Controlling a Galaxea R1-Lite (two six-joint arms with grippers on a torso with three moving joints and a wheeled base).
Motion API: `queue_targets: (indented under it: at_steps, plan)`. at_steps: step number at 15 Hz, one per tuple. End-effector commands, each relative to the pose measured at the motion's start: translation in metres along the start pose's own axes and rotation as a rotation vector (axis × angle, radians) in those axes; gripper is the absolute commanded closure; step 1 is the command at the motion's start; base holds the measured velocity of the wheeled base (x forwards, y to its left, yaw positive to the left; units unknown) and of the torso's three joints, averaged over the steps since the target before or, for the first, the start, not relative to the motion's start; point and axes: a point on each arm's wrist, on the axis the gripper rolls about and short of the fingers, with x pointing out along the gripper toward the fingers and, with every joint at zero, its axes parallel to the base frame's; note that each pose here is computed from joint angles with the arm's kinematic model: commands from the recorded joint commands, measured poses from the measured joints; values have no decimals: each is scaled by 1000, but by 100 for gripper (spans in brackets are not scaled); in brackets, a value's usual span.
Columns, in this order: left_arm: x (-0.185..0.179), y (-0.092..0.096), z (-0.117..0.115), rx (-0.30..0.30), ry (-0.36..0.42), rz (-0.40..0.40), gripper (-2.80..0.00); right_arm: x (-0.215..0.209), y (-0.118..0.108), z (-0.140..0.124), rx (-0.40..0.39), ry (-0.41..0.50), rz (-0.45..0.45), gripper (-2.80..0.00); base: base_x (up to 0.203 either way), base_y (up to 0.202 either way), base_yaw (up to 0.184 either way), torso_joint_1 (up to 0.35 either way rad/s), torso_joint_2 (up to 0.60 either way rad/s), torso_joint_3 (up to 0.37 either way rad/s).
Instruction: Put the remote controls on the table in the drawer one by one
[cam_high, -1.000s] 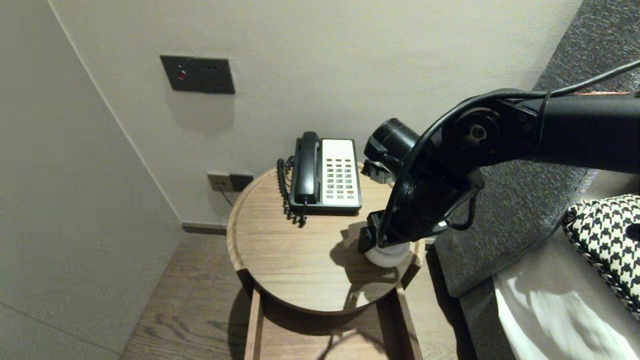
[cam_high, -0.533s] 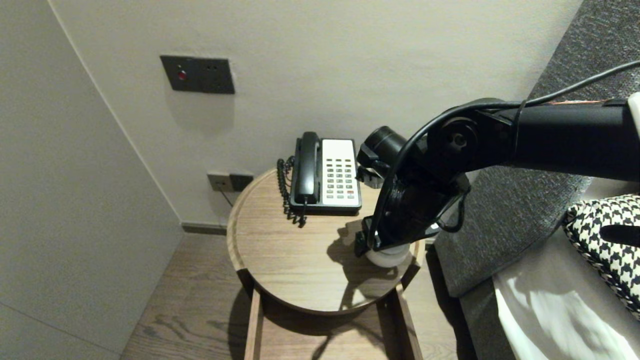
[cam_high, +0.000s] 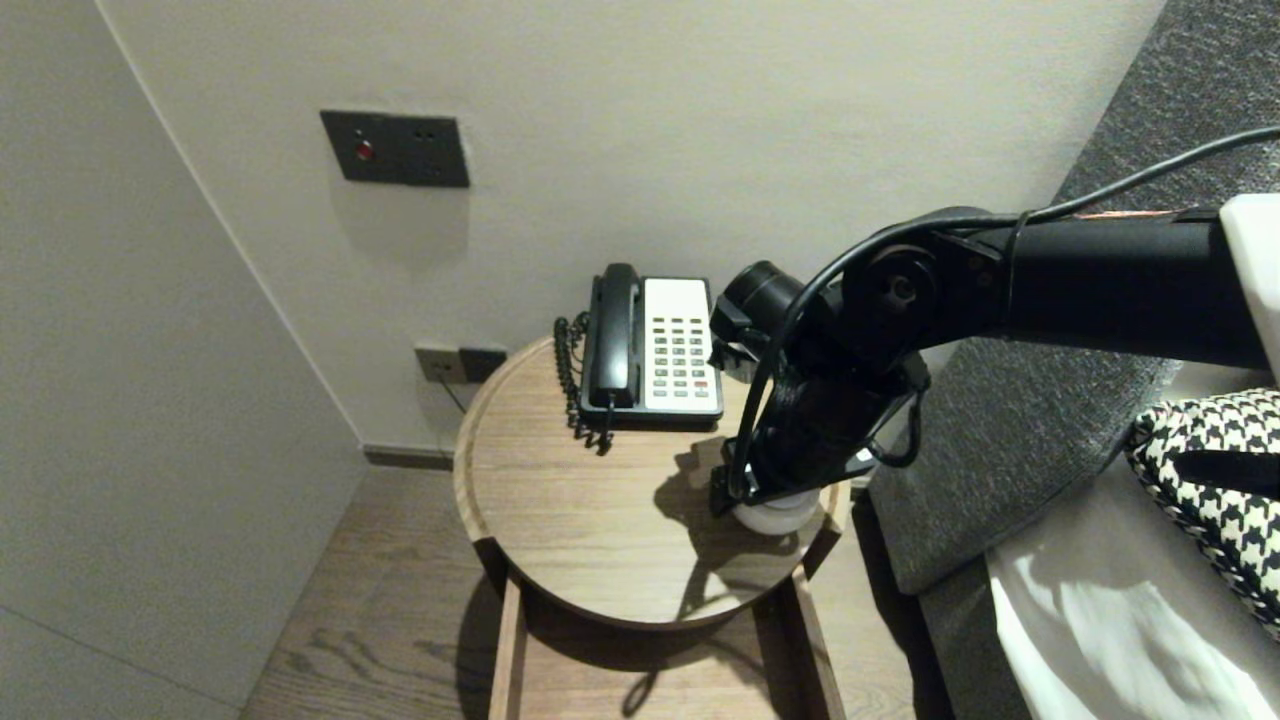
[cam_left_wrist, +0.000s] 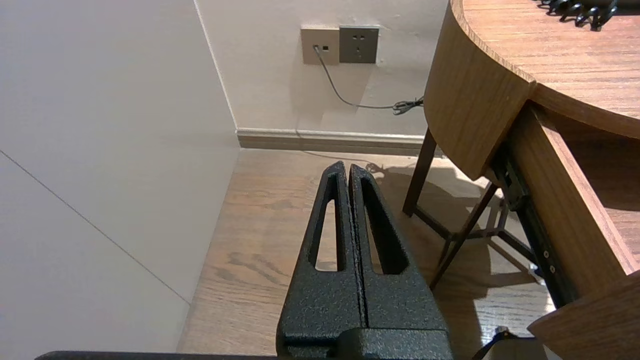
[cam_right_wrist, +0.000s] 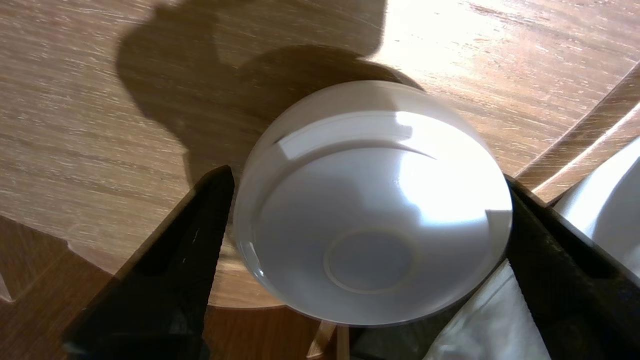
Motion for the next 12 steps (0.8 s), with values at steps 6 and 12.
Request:
queue_targets:
  at_steps: [6,12]
  plan:
    - [0,0,0,1,0,0,0,-4,0,-1,2,-5,4,0,0,0,0,0,0,0]
    - [0,0,0,0,0,0,0,-41,1,-6,5,-81,46,0,0,0,0,0,0,0]
